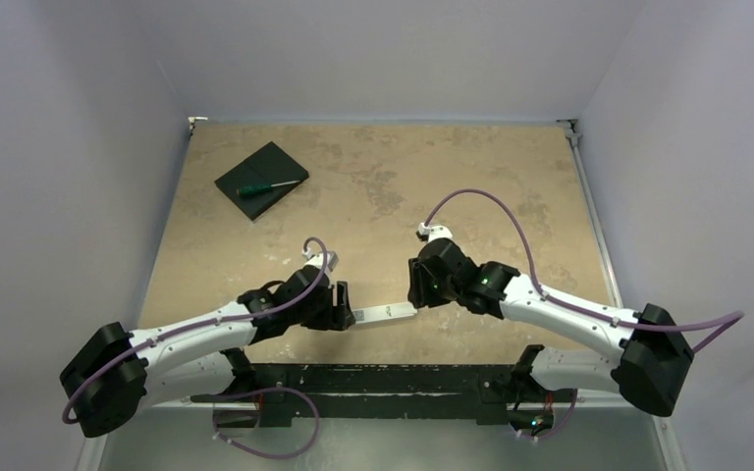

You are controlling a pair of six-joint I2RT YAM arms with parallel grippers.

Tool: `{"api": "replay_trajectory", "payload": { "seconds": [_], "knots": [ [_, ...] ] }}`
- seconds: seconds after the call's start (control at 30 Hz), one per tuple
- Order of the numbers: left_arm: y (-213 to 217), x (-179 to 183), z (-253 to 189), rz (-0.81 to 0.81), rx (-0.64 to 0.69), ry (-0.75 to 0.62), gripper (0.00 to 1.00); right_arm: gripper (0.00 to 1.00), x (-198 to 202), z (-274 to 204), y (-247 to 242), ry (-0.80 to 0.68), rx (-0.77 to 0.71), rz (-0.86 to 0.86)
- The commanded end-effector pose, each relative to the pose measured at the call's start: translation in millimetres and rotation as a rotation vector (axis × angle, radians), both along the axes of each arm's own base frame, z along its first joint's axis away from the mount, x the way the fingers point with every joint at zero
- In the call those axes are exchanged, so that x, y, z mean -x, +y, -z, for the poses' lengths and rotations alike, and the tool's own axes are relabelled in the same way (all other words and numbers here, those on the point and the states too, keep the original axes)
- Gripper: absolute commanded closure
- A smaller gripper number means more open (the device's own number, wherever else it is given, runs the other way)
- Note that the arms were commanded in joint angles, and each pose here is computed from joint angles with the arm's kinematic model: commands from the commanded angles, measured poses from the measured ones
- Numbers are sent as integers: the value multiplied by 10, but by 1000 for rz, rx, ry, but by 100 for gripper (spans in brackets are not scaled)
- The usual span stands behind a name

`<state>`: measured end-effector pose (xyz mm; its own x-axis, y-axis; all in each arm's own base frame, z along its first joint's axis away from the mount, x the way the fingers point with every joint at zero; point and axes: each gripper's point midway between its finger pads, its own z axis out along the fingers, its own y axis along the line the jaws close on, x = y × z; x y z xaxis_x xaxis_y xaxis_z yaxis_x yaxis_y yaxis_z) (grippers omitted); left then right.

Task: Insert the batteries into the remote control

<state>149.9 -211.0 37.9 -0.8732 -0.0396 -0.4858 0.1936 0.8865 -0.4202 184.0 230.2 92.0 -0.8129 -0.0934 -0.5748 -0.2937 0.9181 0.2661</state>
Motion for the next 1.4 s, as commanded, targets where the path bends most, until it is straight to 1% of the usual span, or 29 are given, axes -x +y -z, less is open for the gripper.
{"api": "replay_trajectory", "payload": {
  "seconds": [0.0,0.7,0.9,1.37],
  "knots": [
    [-145,-38,-72,-8,87,-5,36,55,-26,11,40,-11,-15,-17],
    [-244,-203,-61,-14,45,-17,35,57,-25,187,-23,5,12,-2],
    [-229,-226,6,-18,20,-12,35,58,-26,269,-15,17,24,-6],
    [-189,-206,83,-14,0,-3,43,58,-21,428,25,47,44,-21]
  ]
}}
